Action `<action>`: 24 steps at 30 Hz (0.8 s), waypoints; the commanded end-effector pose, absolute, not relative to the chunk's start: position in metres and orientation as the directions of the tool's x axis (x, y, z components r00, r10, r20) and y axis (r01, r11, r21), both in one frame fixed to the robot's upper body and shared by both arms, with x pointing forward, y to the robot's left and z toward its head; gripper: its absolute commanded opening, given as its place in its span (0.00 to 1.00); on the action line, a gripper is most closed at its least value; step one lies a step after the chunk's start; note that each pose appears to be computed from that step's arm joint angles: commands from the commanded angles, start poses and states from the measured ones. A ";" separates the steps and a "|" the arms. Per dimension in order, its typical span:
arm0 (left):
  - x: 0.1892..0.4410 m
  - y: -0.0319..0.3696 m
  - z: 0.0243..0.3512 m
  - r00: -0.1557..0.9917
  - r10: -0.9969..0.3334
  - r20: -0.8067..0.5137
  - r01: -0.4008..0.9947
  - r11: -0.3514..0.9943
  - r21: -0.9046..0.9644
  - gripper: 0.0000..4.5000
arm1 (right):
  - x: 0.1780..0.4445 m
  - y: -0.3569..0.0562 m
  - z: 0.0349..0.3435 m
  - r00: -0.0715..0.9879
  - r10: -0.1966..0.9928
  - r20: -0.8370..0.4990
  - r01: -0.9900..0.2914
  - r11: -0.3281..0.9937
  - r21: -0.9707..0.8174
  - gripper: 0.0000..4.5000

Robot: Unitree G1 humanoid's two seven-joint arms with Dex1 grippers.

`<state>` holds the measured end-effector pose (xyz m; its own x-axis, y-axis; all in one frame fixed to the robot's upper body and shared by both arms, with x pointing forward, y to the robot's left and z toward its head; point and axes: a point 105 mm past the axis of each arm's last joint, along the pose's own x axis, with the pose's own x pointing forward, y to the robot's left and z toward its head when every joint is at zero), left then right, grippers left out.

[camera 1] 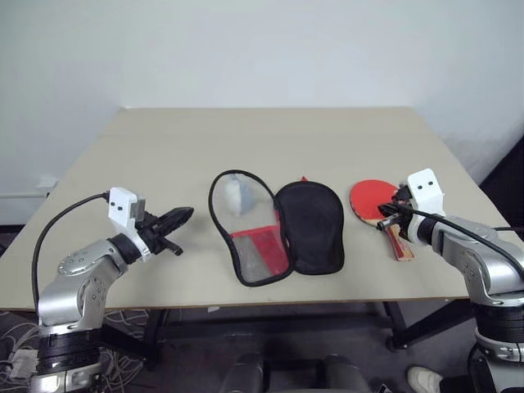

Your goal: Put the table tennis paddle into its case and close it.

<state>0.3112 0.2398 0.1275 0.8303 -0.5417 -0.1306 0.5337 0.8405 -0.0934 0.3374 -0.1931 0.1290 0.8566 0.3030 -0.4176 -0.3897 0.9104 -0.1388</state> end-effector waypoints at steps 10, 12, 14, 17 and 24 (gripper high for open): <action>0.313 0.240 0.152 0.822 -0.559 -0.108 0.557 0.829 -0.051 0.00 | 0.347 -0.203 0.139 0.905 0.223 -0.362 -0.290 0.946 -0.143 0.00; 0.320 0.238 0.147 0.812 -0.574 -0.107 0.569 0.819 -0.078 0.00 | 0.350 -0.217 0.145 0.931 0.137 -0.340 -0.201 0.966 -0.163 0.00; 0.324 0.232 0.143 0.798 -0.592 -0.111 0.586 0.806 -0.085 0.00 | 0.350 -0.227 0.150 0.942 0.097 -0.322 -0.160 0.971 -0.175 0.00; 0.333 0.220 0.138 0.787 -0.608 -0.107 0.603 0.794 -0.076 0.00 | 0.348 -0.241 0.148 0.946 0.052 -0.320 -0.115 0.976 -0.182 0.00; 0.332 0.225 0.157 0.775 -0.622 -0.112 0.620 0.782 -0.062 0.00 | 0.350 -0.230 0.144 0.933 0.091 -0.347 -0.166 0.968 -0.190 0.00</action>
<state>0.3349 0.2195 0.1408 0.7689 -0.6228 -0.1448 0.6129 0.7824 -0.1109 0.3470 -0.2315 0.1304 0.9162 0.0933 -0.3896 -0.1637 0.9748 -0.1515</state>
